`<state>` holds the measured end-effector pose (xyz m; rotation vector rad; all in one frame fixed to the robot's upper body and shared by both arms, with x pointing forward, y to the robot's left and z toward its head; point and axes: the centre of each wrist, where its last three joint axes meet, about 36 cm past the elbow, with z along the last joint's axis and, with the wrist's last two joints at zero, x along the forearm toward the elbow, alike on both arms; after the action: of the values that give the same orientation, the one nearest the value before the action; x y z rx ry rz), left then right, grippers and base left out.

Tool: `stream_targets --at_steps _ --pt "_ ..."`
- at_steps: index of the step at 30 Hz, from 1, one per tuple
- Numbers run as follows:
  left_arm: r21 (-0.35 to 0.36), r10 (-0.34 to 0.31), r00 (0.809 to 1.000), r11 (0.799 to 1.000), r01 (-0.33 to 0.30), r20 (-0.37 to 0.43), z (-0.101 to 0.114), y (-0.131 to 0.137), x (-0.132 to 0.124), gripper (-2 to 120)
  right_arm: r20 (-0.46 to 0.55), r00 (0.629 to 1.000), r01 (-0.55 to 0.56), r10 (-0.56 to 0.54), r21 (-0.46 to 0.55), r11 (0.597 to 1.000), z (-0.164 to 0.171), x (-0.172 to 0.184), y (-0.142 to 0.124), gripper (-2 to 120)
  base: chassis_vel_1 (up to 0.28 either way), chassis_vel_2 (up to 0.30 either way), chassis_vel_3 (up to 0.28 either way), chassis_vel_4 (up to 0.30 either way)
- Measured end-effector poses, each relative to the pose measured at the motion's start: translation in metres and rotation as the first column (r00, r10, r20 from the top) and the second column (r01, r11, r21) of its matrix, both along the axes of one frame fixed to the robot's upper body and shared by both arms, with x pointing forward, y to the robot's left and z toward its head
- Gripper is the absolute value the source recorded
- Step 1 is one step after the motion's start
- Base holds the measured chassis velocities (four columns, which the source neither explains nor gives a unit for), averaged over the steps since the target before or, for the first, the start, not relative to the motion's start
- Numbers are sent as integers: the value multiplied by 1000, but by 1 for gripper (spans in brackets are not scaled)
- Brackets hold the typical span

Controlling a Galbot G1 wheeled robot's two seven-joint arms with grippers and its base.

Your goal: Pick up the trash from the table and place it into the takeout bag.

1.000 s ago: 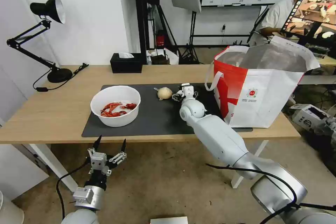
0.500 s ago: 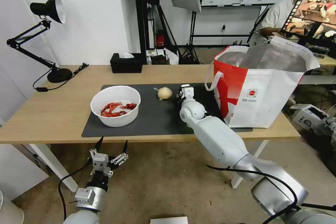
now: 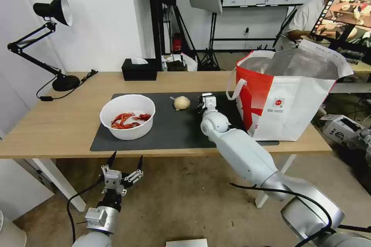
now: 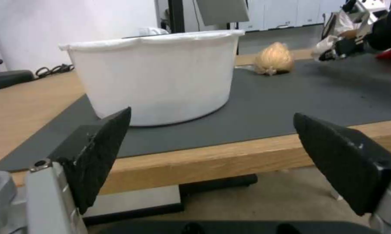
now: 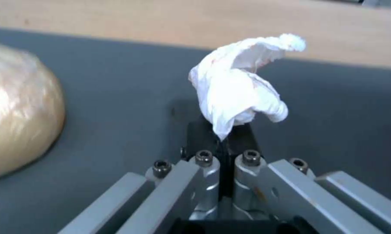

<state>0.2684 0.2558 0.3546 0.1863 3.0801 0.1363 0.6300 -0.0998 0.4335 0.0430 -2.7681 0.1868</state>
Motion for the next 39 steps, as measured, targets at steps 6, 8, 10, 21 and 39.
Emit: stream_targets --at_steps 6,8,10,21,39 --pt "2 -2 1000 1000 1 12 5 1 0 100 89 996 -24 24 -3 1000 14 -23 -11 0 0 0 0 0" --pt "2 0 1000 1000 0 14 6 1 -1 100 122 992 -33 32 3 999 22 -33 -16 0 0 0 0 0" --pt "0 2 1000 1000 -2 16 9 1 -3 100 192 980 -53 49 16 998 38 -57 -25 0 0 0 0 0" --pt "-3 5 1000 1000 -5 13 9 -1 -5 100 383 921 -99 68 61 993 100 -134 -62 0 0 0 0 0" --pt "-1 1 1000 1000 -1 -6 5 -2 -7 100 406 889 219 -211 28 975 182 -102 -144 0 0 0 0 0"
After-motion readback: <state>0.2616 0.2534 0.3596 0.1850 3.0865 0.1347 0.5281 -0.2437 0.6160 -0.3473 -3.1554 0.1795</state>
